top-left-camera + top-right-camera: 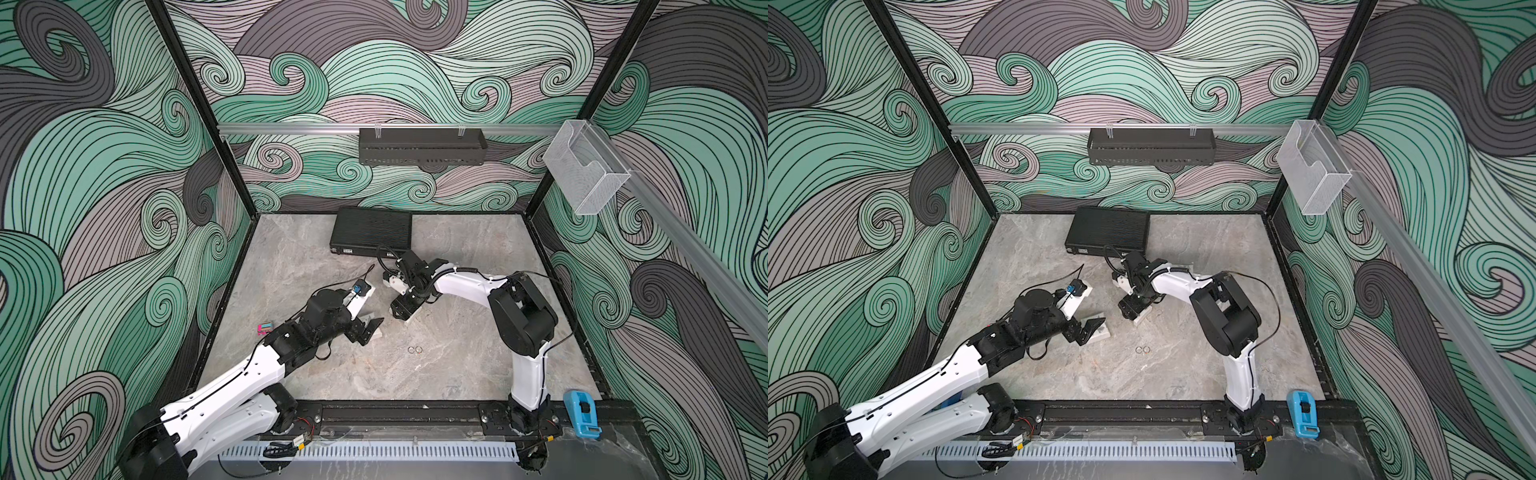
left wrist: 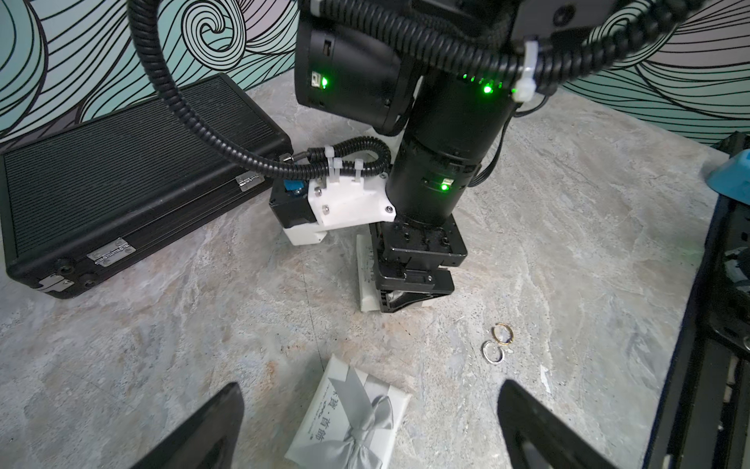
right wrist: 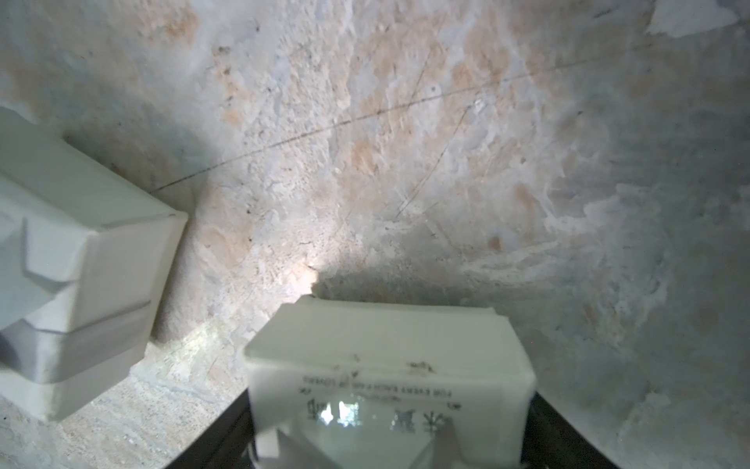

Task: Take the rings out of the lift-off lid box
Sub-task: Pick up the jewelry box from the center of the board.

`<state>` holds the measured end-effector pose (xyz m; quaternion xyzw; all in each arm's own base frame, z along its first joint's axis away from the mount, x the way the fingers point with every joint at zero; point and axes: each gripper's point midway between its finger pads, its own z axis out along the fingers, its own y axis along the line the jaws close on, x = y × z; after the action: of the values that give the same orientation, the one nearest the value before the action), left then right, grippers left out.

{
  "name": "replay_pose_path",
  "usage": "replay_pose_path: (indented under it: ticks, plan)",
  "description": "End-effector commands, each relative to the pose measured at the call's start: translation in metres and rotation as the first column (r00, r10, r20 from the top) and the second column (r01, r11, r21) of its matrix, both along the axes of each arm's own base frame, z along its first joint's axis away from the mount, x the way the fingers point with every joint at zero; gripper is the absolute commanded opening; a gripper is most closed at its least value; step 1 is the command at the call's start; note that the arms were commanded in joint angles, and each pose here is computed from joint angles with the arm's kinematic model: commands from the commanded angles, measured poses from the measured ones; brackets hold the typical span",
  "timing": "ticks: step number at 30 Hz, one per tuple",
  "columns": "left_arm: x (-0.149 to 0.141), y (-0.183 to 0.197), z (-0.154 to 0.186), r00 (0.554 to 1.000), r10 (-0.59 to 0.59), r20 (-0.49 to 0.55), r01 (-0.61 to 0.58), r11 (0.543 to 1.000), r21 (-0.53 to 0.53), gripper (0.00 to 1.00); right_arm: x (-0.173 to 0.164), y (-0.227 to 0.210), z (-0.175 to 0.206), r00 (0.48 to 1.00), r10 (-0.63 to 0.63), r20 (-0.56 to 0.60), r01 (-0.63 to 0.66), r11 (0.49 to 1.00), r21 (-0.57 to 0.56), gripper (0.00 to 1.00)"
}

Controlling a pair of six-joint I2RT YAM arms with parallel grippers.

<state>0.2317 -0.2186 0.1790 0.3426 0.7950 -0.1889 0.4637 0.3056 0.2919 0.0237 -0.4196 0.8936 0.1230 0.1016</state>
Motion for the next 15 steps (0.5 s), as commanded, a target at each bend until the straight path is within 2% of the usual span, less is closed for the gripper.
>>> replay_pose_path:
  ticks: [1,5,9,15]
  plan:
    - [0.0,-0.003,0.0,1.0,-0.013,0.012,0.013,1.0,0.002,0.98,0.0,-0.001,-0.001,1.0,-0.016,-0.001,0.016,1.0,-0.019,0.74]
    - [0.001,-0.003,0.0,1.0,-0.012,0.012,0.012,1.0,0.007,0.98,0.0,-0.003,-0.002,0.999,-0.038,-0.005,0.038,0.999,-0.025,0.68]
    - [0.004,-0.003,0.0,1.0,-0.004,0.019,0.004,1.0,0.013,0.98,-0.001,-0.006,0.003,0.998,-0.056,0.002,0.056,0.998,-0.024,0.68]
    - [0.014,-0.005,0.005,0.998,0.014,0.067,-0.015,1.0,0.013,0.98,0.001,-0.007,0.028,0.993,-0.121,-0.017,0.122,0.991,0.062,0.68]
